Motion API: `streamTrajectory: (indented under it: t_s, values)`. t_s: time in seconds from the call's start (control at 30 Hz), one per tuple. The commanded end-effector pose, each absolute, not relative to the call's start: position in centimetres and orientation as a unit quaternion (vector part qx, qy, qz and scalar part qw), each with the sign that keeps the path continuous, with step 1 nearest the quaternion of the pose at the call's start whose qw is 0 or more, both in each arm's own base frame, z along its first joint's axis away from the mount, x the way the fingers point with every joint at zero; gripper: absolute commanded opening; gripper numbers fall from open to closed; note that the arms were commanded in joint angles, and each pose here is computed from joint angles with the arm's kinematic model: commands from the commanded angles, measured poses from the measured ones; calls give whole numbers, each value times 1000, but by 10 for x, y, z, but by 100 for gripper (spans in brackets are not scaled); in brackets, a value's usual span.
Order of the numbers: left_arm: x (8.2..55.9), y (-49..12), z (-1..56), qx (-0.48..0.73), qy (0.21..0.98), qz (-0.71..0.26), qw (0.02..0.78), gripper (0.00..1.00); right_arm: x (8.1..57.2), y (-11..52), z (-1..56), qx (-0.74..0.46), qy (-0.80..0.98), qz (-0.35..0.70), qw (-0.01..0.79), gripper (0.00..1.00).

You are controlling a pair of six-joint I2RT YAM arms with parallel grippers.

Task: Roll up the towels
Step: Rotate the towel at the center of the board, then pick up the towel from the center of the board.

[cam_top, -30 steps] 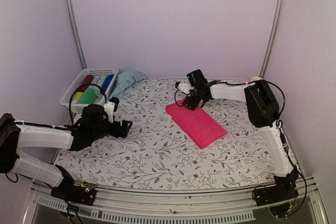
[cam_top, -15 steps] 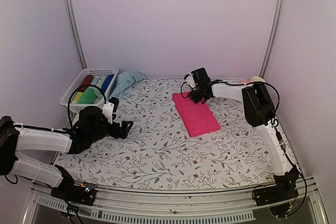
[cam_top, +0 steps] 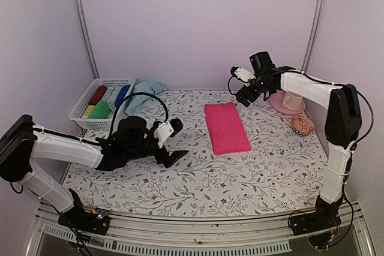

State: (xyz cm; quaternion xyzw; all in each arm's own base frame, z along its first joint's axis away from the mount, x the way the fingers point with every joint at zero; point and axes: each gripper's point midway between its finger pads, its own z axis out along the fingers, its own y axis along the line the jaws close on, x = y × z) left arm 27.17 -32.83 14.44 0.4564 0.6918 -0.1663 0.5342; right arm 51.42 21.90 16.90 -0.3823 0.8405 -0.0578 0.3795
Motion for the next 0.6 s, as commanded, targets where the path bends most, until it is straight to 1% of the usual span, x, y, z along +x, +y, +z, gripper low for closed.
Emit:
streamTrajectory:
  t_s: [0.0, 0.13, 0.23, 0.4, 0.57]
  values:
    - [260, -378, 142, 588, 602, -129, 525, 97, 437, 220, 201, -460, 801, 10, 382, 99]
    - [263, -415, 124, 659, 552, -93, 503, 90, 381, 208, 218, -488, 775, 36, 400, 99]
    - [265, -437, 104, 703, 519, -68, 482, 82, 352, 205, 223, -497, 759, 60, 416, 99]
    - [274, -455, 56, 758, 494, -26, 425, 74, 326, 201, 226, -504, 740, 81, 437, 99]
    - [281, -459, 36, 776, 483, -3, 405, 71, 319, 195, 213, -499, 743, 88, 437, 99]
